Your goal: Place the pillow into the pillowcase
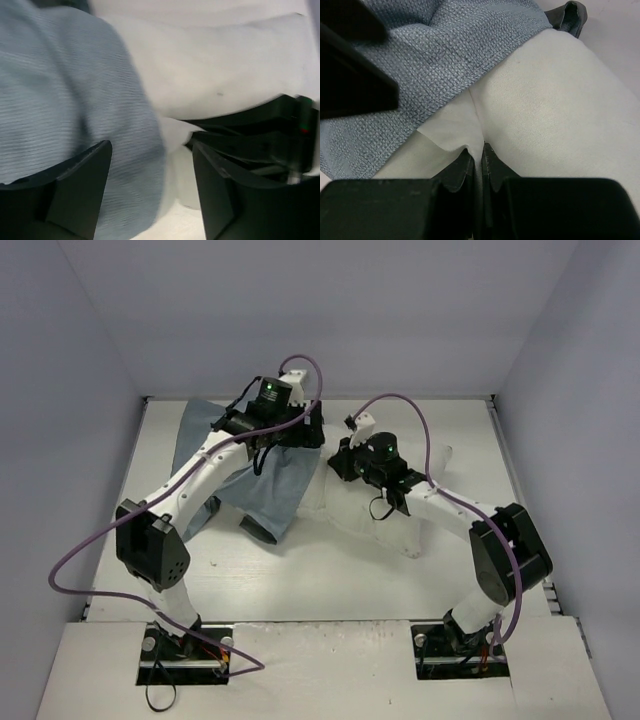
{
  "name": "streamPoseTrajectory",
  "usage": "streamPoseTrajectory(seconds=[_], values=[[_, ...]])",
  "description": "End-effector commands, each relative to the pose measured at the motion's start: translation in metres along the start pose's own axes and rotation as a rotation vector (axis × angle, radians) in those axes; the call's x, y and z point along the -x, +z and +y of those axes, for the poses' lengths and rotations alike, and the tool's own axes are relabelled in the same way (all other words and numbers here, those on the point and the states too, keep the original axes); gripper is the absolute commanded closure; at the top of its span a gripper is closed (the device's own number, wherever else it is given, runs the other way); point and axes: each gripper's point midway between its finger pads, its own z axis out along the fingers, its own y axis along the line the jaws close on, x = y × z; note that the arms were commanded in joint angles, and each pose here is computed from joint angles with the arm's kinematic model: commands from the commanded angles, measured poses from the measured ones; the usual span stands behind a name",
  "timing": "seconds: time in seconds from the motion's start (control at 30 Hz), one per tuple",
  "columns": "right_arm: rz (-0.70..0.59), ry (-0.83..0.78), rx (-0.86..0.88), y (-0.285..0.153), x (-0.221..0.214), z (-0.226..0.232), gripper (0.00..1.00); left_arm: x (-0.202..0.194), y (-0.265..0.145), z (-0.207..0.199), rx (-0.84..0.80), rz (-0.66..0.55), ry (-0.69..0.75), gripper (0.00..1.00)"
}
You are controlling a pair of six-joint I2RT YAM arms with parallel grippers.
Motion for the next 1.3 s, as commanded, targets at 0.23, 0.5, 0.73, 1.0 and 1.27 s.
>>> streamPoseTrajectory(seconds=[0.23,0.5,0.73,1.0,1.27], values=[[-0.05,-0.018,0.033,0.003,0.022,0.005,1.0,0.06,-0.056,0.062,0.397,-0.181,0.186,0.22],[-0.047,-0.026,0.03,0.006,0.025,0.004,1.0,0.046,-0.004,0.077,0.404,-0.077,0.189,0.22],[-0.032,-0.021,0.032,0.006,0.019,0.004,1.0,0.041,0.01,0.098,0.457,-0.022,0.187,0.64],[-0.024,-0.03,0.032,0.008,0.016,0.002,1.0,0.047,0.011,0.038,0.161,-0.021,0.167,1.0],[-0.034,-0.013,0.065,0.011,0.026,-0.001,1.0,0.026,0.006,-0.098,-0.411,0.003,0.065,1.0]])
